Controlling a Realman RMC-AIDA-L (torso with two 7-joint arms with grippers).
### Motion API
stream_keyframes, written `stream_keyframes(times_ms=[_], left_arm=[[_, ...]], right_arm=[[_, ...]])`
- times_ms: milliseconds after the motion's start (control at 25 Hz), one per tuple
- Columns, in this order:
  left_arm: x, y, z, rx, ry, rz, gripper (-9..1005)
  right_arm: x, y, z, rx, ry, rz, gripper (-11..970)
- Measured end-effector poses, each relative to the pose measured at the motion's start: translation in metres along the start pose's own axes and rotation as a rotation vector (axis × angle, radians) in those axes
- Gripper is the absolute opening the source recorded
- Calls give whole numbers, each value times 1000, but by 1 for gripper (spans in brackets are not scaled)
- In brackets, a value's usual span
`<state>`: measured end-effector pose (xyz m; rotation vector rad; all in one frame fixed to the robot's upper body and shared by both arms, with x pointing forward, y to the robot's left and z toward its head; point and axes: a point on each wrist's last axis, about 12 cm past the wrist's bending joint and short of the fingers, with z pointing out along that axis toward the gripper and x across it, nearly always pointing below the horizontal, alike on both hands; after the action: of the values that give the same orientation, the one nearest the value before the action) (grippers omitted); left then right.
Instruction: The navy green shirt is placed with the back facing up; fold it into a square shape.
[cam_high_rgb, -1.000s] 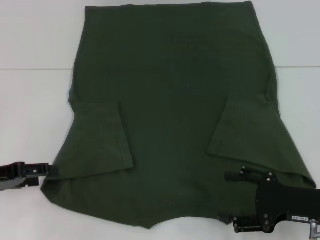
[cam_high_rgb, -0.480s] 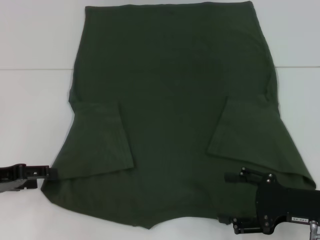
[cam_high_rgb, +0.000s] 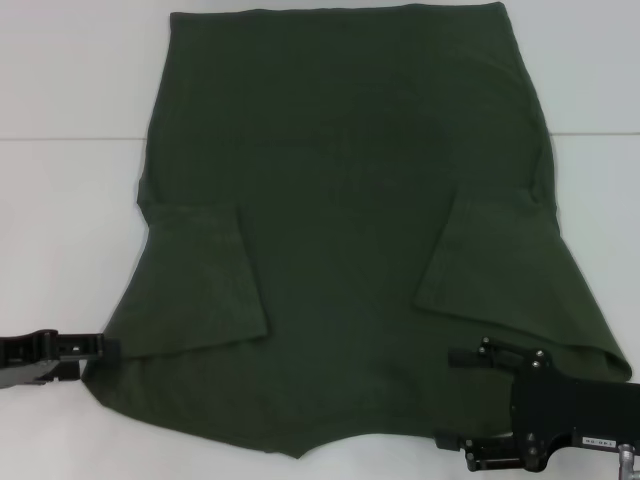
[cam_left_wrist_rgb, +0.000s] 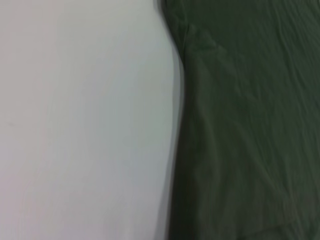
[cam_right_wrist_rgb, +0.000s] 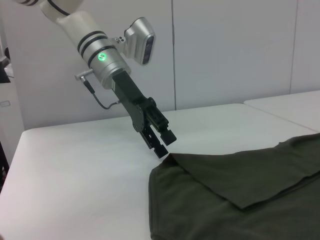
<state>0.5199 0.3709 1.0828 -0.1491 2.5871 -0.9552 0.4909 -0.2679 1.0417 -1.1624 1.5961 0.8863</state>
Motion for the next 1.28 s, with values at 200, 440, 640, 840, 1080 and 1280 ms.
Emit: stream_keyframes(times_ms=[200,440,640,840,1080,1280], left_arm=[[1,1,1,0,6,-5,824],[2,2,2,-6,17,-5,824],[1,1,2,-5,16,-2,824],[1,0,5,3,22,-6,823],[1,0,7,7,26,-10,823],[0,-1,7,11,22,-8,823]], right_arm=[[0,0,0,-3,0,2,944],[1,1,1,-9,4,3,944],[1,2,1,-11,5,4,945],[1,2,1,-12,4,4,945],[1,2,1,-12,4,4,945],[1,2,1,-14,3,4,944]])
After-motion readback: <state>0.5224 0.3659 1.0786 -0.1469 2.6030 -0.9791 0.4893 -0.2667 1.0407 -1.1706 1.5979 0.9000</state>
